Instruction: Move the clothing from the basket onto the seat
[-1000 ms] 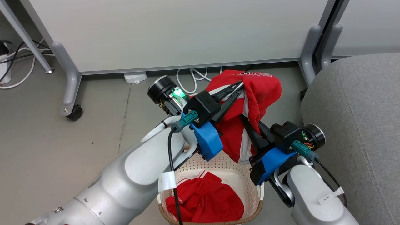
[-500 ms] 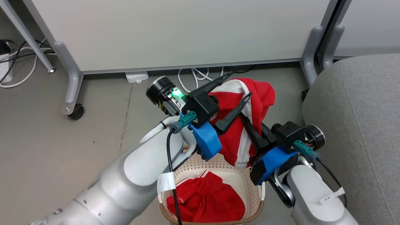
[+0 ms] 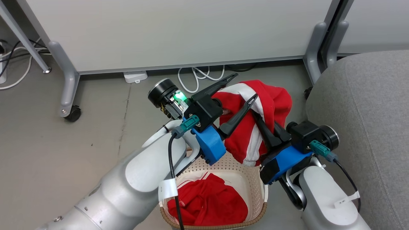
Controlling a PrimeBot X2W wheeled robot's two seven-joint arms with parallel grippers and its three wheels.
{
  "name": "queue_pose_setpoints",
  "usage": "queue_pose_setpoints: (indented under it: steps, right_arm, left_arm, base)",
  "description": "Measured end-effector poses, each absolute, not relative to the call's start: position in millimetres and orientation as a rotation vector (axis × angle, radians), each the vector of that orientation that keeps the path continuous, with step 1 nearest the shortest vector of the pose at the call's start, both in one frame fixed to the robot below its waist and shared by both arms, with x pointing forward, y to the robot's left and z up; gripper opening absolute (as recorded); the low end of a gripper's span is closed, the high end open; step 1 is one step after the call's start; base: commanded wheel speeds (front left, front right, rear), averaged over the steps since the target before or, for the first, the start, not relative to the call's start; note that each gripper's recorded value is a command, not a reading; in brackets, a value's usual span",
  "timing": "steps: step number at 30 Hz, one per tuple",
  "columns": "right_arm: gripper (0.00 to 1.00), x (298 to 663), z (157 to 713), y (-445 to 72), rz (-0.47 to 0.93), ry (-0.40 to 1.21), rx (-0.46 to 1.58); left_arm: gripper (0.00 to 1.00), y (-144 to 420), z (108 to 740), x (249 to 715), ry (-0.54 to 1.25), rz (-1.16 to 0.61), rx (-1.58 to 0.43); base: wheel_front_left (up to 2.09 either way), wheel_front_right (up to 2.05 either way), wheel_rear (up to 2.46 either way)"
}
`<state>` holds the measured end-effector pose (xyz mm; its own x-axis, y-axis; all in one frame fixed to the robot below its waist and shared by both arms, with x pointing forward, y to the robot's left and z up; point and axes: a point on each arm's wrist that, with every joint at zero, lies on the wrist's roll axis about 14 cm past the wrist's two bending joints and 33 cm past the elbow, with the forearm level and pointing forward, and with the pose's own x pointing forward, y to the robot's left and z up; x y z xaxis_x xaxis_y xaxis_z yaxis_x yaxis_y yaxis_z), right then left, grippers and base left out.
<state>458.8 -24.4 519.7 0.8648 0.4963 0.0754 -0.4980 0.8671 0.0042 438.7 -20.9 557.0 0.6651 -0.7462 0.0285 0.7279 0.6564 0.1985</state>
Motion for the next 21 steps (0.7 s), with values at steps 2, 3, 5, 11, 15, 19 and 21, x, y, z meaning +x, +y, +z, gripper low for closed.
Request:
queue_pose_setpoints:
  steps: [2, 3, 5, 11, 15, 19, 21]
  right_arm:
    - [0.00, 460.0, 520.1, -31.3, 0.501, -0.076, 0.029]
    - [0.00, 460.5, 520.4, -35.2, 0.489, -0.078, 0.032]
    - [0.00, 461.3, 520.0, -44.9, 0.462, -0.080, 0.034]
    - [0.00, 462.0, 519.3, -81.3, 0.360, -0.088, 0.037]
    - [0.00, 459.8, 519.3, -108.4, 0.286, -0.094, 0.031]
    - [0.00, 454.8, 520.4, -137.7, 0.209, -0.102, 0.020]
    - [0.00, 451.3, 521.3, -153.1, 0.167, -0.106, 0.012]
  left_arm:
    - [1.00, -24.0, 555.9, 438.9, -0.112, -0.845, 0.169]
    - [1.00, -25.8, 554.4, 438.6, -0.109, -0.850, 0.166]
    - [1.00, -30.1, 551.3, 438.0, -0.105, -0.863, 0.157]
    - [1.00, -48.4, 543.1, 435.5, -0.097, -0.915, 0.133]
    - [1.00, -62.8, 535.0, 433.4, -0.083, -0.956, 0.119]
    - [1.00, -81.1, 527.0, 429.2, -0.072, -1.009, 0.107]
    - [1.00, -90.1, 522.7, 427.0, -0.065, -1.036, 0.100]
  base:
    - [0.00, 0.00, 0.00]
    - [0.00, 0.00, 0.00]
    - [0.00, 0.00, 0.00]
    - [0.00, 0.00, 0.00]
    - [0.00, 0.00, 0.00]
    - [0.00, 0.00, 0.00]
    - [0.00, 0.00, 0.00]
